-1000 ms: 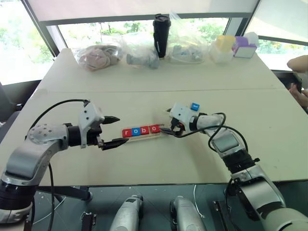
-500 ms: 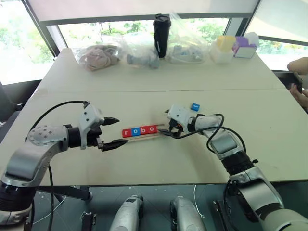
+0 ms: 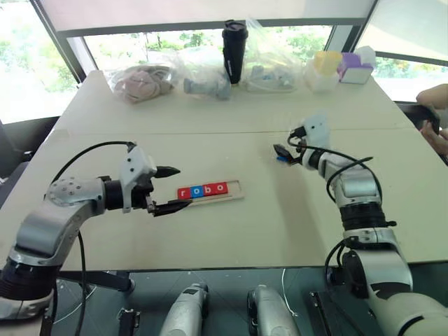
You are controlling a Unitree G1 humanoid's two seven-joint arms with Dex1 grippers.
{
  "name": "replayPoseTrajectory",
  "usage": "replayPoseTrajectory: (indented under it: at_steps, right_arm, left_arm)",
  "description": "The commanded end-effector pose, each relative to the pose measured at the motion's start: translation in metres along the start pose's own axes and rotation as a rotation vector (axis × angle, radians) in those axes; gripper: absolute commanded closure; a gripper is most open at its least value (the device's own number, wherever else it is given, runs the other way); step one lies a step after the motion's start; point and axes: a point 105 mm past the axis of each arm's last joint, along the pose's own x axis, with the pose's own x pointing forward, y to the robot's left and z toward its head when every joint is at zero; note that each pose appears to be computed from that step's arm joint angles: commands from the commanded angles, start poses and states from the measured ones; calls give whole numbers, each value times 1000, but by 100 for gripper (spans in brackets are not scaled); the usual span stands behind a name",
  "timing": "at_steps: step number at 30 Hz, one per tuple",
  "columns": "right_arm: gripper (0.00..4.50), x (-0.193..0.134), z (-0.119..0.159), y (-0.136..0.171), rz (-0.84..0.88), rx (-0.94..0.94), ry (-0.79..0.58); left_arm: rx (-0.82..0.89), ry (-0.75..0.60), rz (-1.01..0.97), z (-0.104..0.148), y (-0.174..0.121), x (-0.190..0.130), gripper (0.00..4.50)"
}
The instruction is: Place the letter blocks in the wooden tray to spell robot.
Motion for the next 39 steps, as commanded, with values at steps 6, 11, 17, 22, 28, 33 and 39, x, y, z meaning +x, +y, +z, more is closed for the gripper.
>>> replayPoseTrajectory:
  at_steps: [6, 11, 17, 22, 28, 33, 39]
  right_arm:
    - [3, 4, 7, 6, 6, -191, -35]
    - [3, -10, -7, 5, 215, -414, 20]
    - [3, -9, -9, -13, 268, -391, 68]
    - [3, -3, -6, -13, 315, -337, 78]
    - [3, 7, -5, -7, 324, -216, 106]
    - [130, 9, -1, 1, 366, -202, 86]
    - [334, 9, -3, 2, 373, -210, 85]
  left_arm:
    - [35, -13, 1, 7, -1, 0, 0]
    - [31, -7, 8, 5, -1, -2, 0]
    - [33, -8, 10, 5, 0, 0, 0]
    - [32, -9, 13, 5, -1, 1, 0]
    - [34, -7, 23, 4, 0, 1, 0]
    - [32, 0, 34, 2, -1, 0, 0]
    - [31, 2, 39, 1, -1, 0, 0]
